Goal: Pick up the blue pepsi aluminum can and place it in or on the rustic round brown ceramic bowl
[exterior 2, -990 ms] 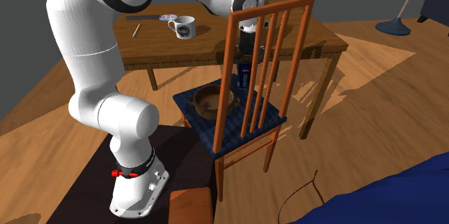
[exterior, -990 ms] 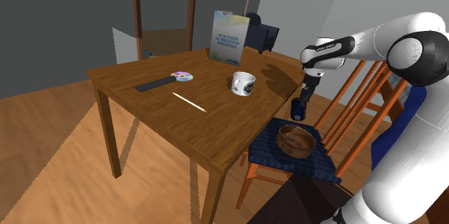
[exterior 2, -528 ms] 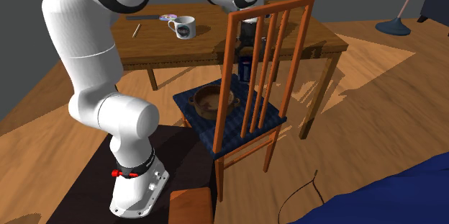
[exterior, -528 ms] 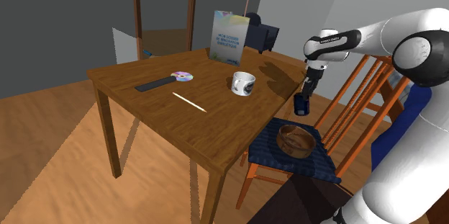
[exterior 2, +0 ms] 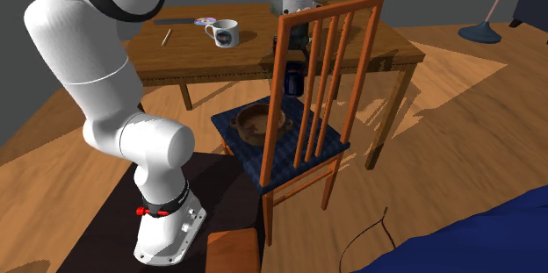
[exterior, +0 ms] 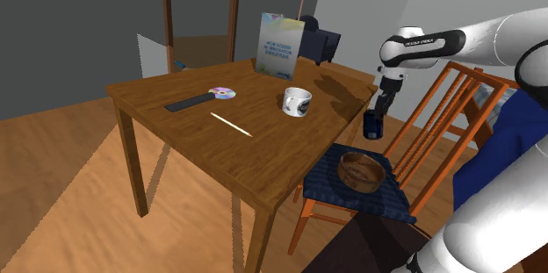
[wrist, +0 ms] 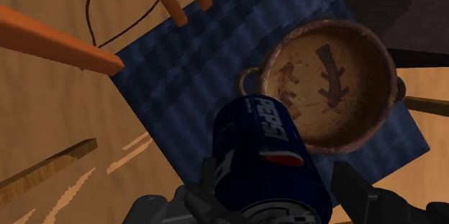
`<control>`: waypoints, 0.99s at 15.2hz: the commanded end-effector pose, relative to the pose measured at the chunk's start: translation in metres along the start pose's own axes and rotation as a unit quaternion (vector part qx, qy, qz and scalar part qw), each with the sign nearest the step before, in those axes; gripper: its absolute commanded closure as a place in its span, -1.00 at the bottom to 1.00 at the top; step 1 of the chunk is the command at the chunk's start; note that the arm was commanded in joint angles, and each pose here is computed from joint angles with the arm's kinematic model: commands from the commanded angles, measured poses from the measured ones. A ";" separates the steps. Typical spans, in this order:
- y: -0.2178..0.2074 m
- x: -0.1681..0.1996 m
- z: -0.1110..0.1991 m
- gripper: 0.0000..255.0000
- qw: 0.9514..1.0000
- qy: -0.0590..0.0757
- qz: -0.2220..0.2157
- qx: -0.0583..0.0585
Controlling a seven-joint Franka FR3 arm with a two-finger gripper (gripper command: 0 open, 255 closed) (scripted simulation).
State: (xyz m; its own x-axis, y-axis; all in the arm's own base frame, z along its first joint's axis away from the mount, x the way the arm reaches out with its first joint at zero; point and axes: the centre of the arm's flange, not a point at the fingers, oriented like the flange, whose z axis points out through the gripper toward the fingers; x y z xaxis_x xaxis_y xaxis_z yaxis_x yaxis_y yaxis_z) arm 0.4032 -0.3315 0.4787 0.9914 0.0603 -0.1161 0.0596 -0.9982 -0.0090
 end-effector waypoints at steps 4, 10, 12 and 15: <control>-0.053 -0.036 -0.011 1.00 1.000 0.000 0.000 -0.001; -0.113 -0.077 -0.026 1.00 1.000 0.000 0.000 -0.001; -0.113 -0.076 -0.015 1.00 1.000 0.000 0.000 -0.001; -0.113 -0.074 0.001 1.00 1.000 0.000 0.000 -0.001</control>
State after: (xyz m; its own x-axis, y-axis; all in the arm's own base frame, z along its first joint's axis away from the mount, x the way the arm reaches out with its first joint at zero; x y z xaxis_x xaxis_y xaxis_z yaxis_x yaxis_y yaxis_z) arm 0.3243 -0.2234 0.4922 0.9914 0.0600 -0.1163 0.0594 -0.9982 -0.0081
